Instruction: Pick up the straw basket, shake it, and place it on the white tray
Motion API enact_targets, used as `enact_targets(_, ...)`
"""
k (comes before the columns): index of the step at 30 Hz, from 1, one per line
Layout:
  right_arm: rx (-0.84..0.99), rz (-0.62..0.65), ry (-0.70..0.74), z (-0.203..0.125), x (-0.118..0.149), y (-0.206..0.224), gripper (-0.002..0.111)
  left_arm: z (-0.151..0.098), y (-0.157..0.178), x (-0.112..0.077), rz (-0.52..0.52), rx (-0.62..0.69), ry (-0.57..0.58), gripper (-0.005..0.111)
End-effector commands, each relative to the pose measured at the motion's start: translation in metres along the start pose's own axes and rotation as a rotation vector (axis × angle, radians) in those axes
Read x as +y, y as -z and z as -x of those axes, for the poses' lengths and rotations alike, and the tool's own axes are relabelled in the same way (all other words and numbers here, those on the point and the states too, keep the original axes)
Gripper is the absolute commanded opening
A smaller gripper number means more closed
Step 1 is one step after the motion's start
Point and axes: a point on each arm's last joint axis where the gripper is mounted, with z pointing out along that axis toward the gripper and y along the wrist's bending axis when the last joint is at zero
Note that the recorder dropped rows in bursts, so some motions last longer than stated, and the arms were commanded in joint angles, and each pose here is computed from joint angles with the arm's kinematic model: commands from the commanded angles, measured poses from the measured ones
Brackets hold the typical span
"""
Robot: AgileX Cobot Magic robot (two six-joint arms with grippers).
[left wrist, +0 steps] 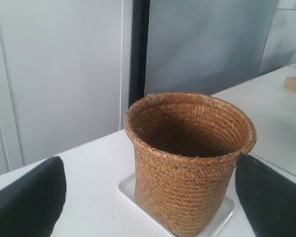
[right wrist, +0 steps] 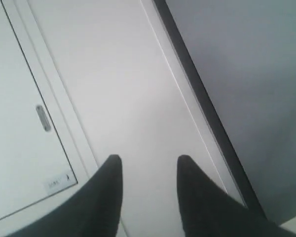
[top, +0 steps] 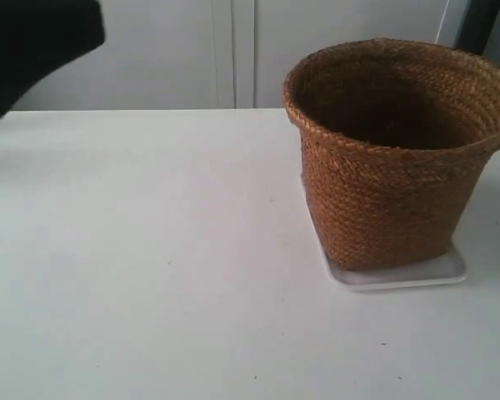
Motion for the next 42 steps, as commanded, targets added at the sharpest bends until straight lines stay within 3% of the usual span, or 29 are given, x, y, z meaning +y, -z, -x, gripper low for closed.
enact_targets(1,0.118,-0.135,0.003,-0.009,-0.012,0.007,0.035,-0.037,0.031,0.003,0.012,-0.127,0.012,0.093)
enact_targets(8,0.252,-0.233,0.060,-0.028,-0.023,0.004,0.035,-0.107,0.061,0.011,0.042,-0.244,-0.139,0.093)
enact_targets(16,0.259,-0.229,0.046,-0.029,-0.022,0.004,0.035,-0.164,0.067,0.015,0.026,-0.156,-0.250,0.093)
enact_targets(19,0.259,-0.230,0.047,-0.029,-0.022,0.004,0.035,-0.171,0.068,0.015,0.019,-0.128,-0.176,0.093)
enact_targets(25,0.259,-0.230,0.047,-0.029,-0.022,0.004,0.035,-0.193,0.067,0.015,-0.002,0.119,-0.154,0.093)
enact_targets(30,0.259,-0.230,0.047,-0.029,-0.022,0.004,0.035,-0.195,0.068,0.015,0.004,0.143,-0.072,0.093)
enact_targets(35,0.259,-0.230,0.047,-0.029,-0.022,0.004,0.035,-0.197,0.068,0.016,0.012,0.163,-0.104,0.093)
enact_targets(42,0.259,-0.230,0.047,-0.029,-0.022,0.004,0.035,-0.197,0.084,0.036,0.339,0.110,0.027,0.093)
